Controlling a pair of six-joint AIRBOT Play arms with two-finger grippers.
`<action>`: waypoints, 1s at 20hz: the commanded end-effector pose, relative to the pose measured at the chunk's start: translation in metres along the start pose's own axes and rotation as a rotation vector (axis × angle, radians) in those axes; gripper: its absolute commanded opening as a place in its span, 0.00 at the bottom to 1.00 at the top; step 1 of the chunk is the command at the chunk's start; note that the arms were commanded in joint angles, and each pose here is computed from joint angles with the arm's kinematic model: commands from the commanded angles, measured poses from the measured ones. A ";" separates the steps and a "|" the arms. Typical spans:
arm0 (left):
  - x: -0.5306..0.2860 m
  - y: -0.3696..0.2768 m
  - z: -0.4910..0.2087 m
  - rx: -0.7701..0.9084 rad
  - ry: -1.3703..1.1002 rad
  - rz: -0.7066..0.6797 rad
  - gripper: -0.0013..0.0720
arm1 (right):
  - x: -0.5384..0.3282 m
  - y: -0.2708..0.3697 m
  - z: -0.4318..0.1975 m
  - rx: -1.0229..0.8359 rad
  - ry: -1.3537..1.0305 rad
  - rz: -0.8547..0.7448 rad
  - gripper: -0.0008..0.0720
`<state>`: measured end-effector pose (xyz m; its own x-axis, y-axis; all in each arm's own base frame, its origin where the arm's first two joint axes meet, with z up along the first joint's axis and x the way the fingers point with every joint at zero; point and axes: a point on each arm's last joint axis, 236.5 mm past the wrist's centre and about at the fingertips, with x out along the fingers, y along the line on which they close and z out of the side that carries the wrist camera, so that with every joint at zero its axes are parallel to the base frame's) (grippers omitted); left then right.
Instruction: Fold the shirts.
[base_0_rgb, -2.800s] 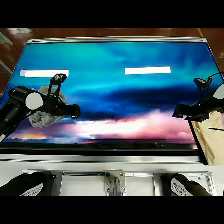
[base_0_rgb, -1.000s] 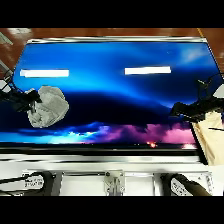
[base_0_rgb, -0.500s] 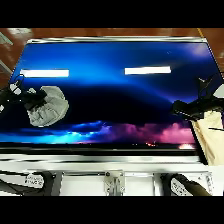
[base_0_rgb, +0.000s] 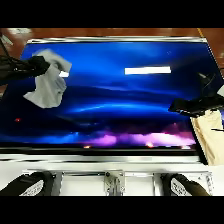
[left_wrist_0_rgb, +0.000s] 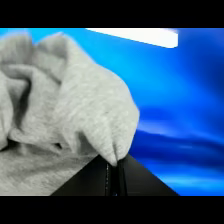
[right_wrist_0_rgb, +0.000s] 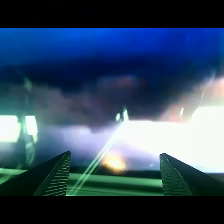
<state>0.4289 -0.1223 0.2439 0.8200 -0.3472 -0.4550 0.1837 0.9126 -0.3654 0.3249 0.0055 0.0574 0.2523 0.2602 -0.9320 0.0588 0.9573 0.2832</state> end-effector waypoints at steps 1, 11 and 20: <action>-0.058 -0.120 -0.008 0.080 -0.052 -0.265 0.06 | -0.046 0.014 0.017 -0.074 -0.134 -0.009 0.96; 0.071 -0.224 -0.275 -0.017 0.613 -0.386 1.00 | -0.100 -0.009 -0.024 -0.115 -0.124 -0.192 0.96; 0.034 0.018 -0.209 -0.178 0.765 -0.068 0.98 | -0.008 -0.059 -0.061 -0.040 0.074 -0.264 0.96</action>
<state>0.3607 -0.2385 0.0698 0.2659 -0.5574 -0.7865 0.2125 0.8297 -0.5162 0.2657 -0.0559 0.0721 0.2310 -0.0461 -0.9719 0.0707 0.9970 -0.0304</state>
